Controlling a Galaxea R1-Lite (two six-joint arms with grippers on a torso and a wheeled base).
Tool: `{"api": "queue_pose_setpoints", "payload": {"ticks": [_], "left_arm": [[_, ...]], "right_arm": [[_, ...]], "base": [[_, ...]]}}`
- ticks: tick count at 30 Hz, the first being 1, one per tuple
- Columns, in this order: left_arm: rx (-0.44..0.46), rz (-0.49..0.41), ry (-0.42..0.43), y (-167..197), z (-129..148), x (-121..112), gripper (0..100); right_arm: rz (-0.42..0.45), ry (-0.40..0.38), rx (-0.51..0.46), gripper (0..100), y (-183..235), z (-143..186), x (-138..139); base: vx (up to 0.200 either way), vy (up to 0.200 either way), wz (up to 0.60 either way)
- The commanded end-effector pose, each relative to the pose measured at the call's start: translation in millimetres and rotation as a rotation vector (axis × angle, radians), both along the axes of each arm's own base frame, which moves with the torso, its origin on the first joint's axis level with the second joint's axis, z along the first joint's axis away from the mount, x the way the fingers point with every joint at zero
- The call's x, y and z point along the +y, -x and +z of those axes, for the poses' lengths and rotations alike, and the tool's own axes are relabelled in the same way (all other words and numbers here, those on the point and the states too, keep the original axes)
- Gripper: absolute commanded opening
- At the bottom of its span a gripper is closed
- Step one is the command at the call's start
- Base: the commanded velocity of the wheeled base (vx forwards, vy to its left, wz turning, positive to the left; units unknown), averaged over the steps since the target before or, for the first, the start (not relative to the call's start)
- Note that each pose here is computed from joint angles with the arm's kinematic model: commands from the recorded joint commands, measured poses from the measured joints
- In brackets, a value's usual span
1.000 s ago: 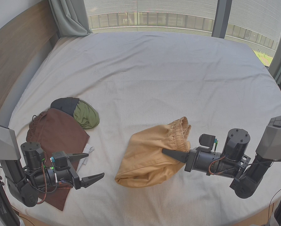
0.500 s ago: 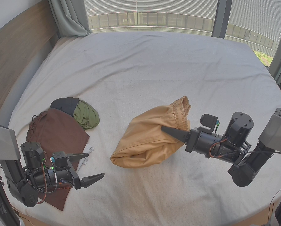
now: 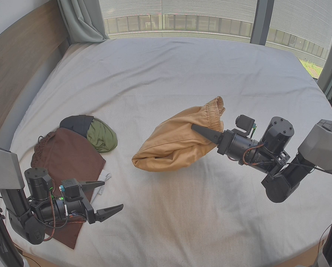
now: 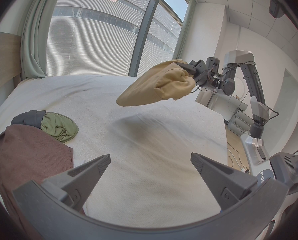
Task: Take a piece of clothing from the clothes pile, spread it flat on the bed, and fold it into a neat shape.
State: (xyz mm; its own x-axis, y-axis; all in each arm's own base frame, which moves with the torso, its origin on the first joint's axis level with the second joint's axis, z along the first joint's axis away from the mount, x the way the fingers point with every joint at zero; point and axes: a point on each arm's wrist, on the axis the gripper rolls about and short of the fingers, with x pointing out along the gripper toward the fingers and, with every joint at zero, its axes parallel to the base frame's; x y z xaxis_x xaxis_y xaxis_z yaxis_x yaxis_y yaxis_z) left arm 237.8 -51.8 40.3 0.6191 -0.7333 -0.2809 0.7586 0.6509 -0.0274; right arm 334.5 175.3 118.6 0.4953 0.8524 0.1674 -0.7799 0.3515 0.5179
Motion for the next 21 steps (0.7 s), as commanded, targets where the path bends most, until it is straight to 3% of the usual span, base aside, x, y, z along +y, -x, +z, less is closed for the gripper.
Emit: {"api": "queue_pose_setpoints", "payload": {"ticks": [1,11,21], "left_arm": [[0.002,-0.001,0.0,0.0,-0.4,-0.1,100],[0.006,0.001,-0.002,0.6,-1.1,0.0,100],[0.009,0.001,-0.002,0.9,-1.6,0.1,100]], "right_arm": [[-0.019,0.0,0.008,0,-21.2,-13.5,0.7],[-0.039,-0.003,0.013,0,-45.0,-21.4,1.7],[-0.036,-0.036,0.01,0,-67.0,-6.5,9.6]], "base": [[0.0,0.0,0.0],[0.0,0.0,0.0],[0.0,0.0,0.0]]}}
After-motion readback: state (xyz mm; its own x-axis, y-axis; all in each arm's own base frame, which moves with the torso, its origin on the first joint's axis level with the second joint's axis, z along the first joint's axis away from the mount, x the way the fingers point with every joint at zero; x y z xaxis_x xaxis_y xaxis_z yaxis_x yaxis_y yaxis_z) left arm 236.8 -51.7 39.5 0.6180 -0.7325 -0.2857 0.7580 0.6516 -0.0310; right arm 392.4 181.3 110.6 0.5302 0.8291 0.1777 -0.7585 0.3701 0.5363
